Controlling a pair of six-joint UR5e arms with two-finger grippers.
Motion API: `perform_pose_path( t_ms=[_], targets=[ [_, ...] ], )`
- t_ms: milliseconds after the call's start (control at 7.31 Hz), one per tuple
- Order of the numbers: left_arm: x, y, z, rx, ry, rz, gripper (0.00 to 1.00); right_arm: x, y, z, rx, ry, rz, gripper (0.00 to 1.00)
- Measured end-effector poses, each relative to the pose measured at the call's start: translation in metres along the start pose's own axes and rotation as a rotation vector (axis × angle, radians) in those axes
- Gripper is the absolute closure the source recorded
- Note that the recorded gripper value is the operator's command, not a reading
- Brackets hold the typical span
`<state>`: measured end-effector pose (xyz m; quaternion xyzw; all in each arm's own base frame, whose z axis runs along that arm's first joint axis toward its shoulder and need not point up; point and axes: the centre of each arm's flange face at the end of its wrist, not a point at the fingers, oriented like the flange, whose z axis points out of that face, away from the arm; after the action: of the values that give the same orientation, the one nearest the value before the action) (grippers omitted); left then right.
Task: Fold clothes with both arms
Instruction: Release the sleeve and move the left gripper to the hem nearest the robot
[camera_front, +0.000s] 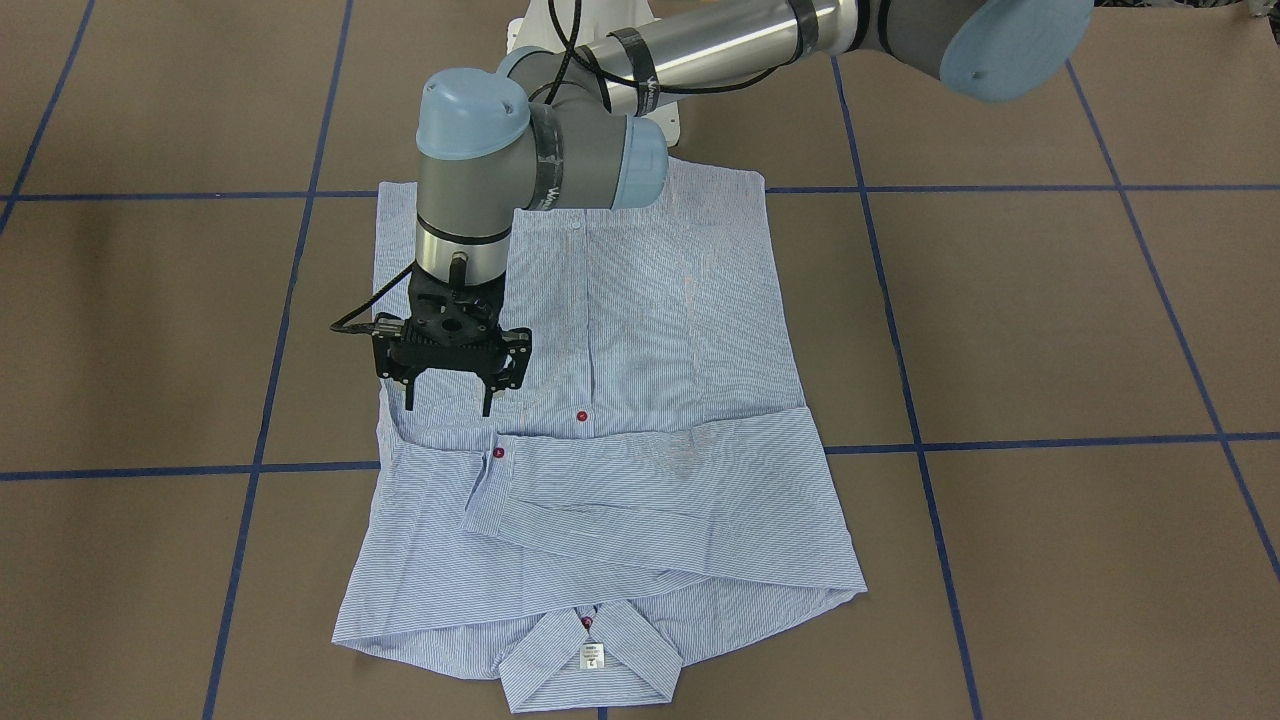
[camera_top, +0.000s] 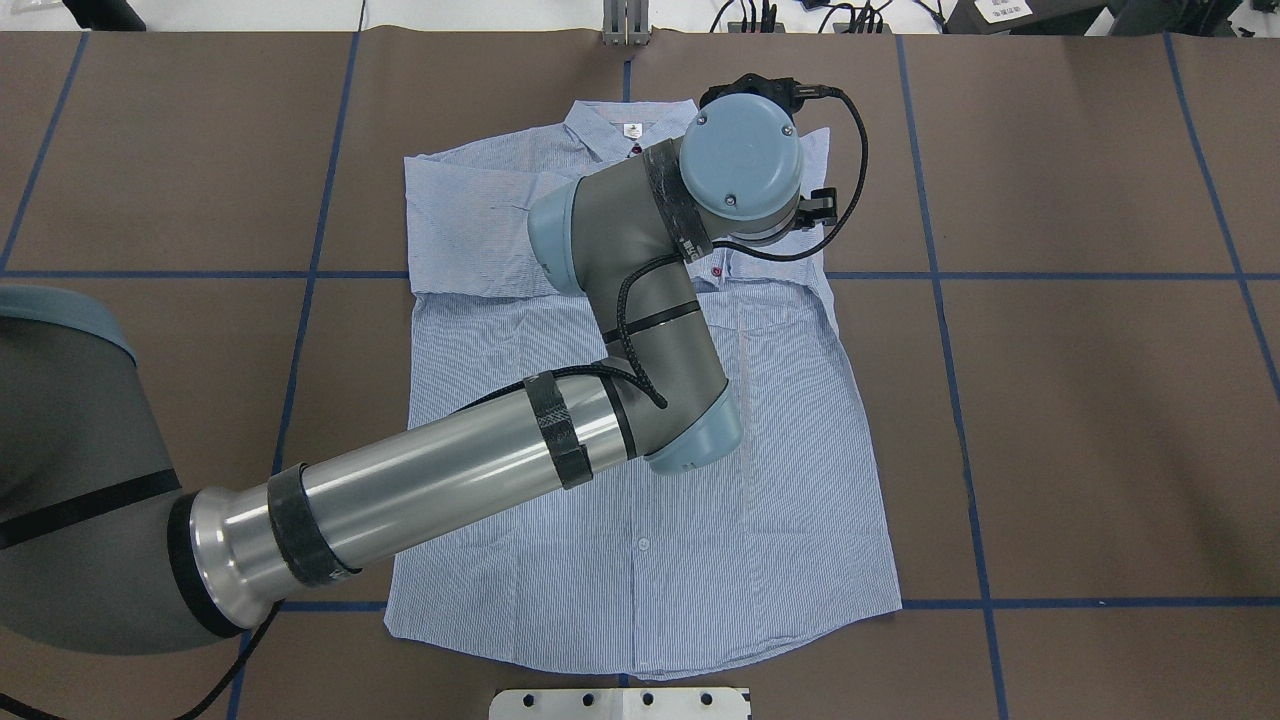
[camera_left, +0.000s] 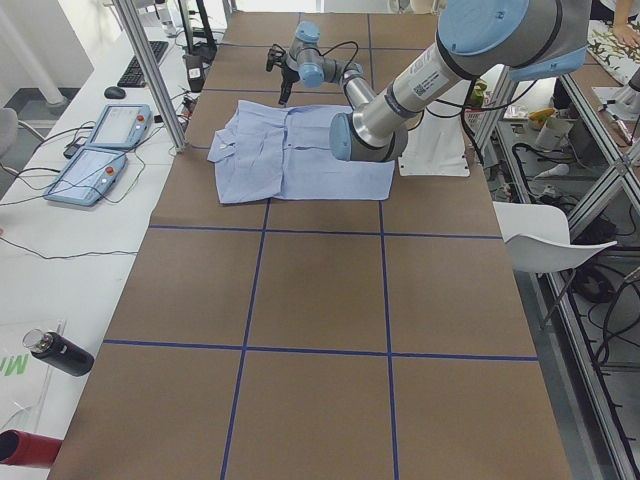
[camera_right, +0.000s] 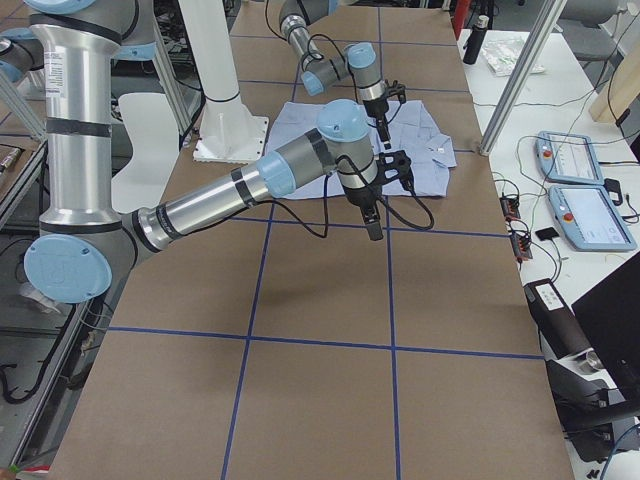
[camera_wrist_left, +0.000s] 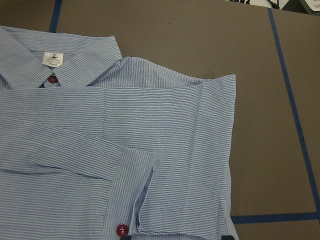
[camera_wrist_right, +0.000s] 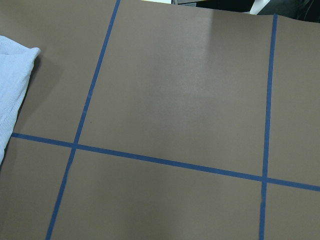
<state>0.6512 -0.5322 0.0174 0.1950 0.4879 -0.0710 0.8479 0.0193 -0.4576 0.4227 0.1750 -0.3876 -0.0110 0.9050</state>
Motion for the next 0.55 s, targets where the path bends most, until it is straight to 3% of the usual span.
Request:
perform_pose_path(
  t_ms=[274, 547],
  targets=[
    [-0.030, 0.012, -0.019, -0.007, -0.006, 0.075, 0.00, -0.020, -0.002, 0.001, 0.033, -0.044, 0.050, 0.00],
    [-0.108, 0.042, -0.074, -0.012, -0.004, 0.121, 0.00, -0.081, 0.003, 0.020, 0.050, -0.135, 0.117, 0.00]
  ],
)
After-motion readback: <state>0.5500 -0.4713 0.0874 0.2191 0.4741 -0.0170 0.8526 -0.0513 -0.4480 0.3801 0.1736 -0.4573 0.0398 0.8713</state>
